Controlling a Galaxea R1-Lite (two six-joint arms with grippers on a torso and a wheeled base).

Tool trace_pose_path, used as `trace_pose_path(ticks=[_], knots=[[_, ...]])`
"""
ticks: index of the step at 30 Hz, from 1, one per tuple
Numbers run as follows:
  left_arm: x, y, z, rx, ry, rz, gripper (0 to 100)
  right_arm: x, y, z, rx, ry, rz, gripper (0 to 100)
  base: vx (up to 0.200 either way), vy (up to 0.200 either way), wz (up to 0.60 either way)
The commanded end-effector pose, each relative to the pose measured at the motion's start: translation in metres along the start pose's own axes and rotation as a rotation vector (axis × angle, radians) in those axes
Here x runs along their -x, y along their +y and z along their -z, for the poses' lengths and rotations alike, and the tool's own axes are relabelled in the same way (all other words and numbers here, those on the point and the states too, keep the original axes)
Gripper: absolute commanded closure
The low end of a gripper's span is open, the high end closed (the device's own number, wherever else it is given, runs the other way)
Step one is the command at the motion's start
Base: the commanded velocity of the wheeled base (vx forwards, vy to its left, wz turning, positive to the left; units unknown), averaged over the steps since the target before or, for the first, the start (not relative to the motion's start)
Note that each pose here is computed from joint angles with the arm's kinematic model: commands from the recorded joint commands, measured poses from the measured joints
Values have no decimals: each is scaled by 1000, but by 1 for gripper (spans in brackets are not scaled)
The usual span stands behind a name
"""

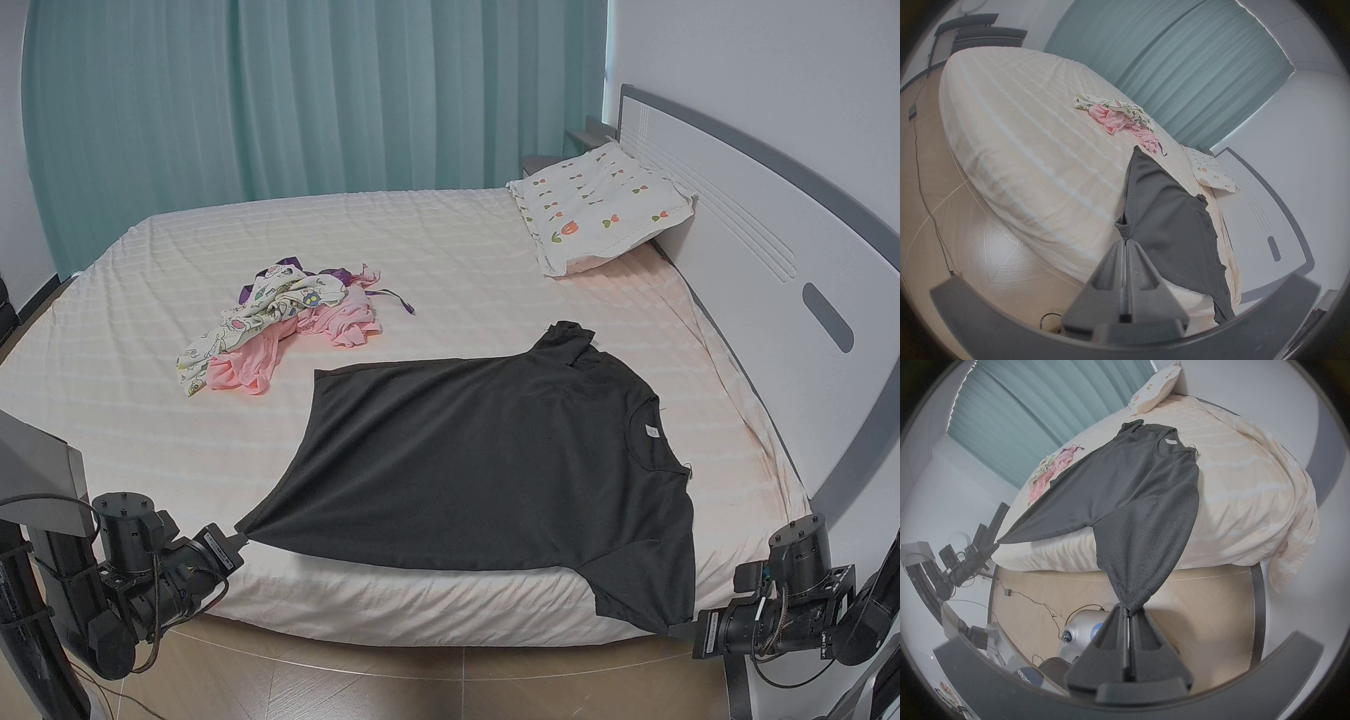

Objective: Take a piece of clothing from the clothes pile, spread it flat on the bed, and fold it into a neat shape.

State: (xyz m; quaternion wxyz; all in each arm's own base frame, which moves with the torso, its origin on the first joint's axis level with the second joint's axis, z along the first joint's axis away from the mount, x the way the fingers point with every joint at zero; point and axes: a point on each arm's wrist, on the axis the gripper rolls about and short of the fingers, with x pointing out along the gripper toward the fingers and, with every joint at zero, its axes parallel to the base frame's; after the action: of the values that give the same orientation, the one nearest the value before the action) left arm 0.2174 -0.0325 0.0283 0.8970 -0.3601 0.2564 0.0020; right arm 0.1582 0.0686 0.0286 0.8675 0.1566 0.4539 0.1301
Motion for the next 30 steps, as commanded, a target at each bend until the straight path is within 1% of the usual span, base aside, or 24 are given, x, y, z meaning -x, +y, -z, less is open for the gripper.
trace_pose_path(ticks=[1,5,10,12,14,17,19,20,21,22,23,24,27,29,30], knots=[[4,1,2,-17,8,-9,100,1,-2,6,19,33,10,100,0,0,0],[8,1,5,-50,42,-34,100,1,-3,7,19,41,15,100,0,0,0],[15,1,8,-94,87,-61,100,3,-2,5,17,18,5,100,0,0,0],[15,3,10,-131,115,-85,100,5,-1,2,17,-7,-3,100,0,0,0],[17,6,13,-152,145,-111,100,10,0,-4,14,-57,-26,100,0,0,0],[15,6,13,-157,151,-112,100,12,2,-8,11,-89,-40,100,0,0,0],[14,5,11,-153,136,-108,100,13,3,-12,6,-106,-47,100,0,0,0],[11,2,7,-146,109,-92,100,14,5,-18,4,-143,-57,100,0,0,0],[10,1,5,-144,100,-86,100,14,5,-20,3,-151,-58,100,0,0,0],[8,-5,-1,-123,62,-62,100,15,5,-31,-4,-201,-66,100,0,0,0],[7,-6,-2,-117,55,-58,100,14,5,-33,-6,-210,-66,100,0,0,0],[7,-13,-9,-74,16,-30,100,14,7,-46,-12,-258,-73,100,0,0,0],[5,-25,-22,-8,-63,19,100,13,3,-68,-36,-337,-60,100,0,0,0],[2,-29,-27,25,-108,9,100,15,2,-87,-48,-406,-67,100,0,0,0],[1,-30,-28,27,-126,2,100,16,2,-96,-53,-437,-69,100,0,0,0]])
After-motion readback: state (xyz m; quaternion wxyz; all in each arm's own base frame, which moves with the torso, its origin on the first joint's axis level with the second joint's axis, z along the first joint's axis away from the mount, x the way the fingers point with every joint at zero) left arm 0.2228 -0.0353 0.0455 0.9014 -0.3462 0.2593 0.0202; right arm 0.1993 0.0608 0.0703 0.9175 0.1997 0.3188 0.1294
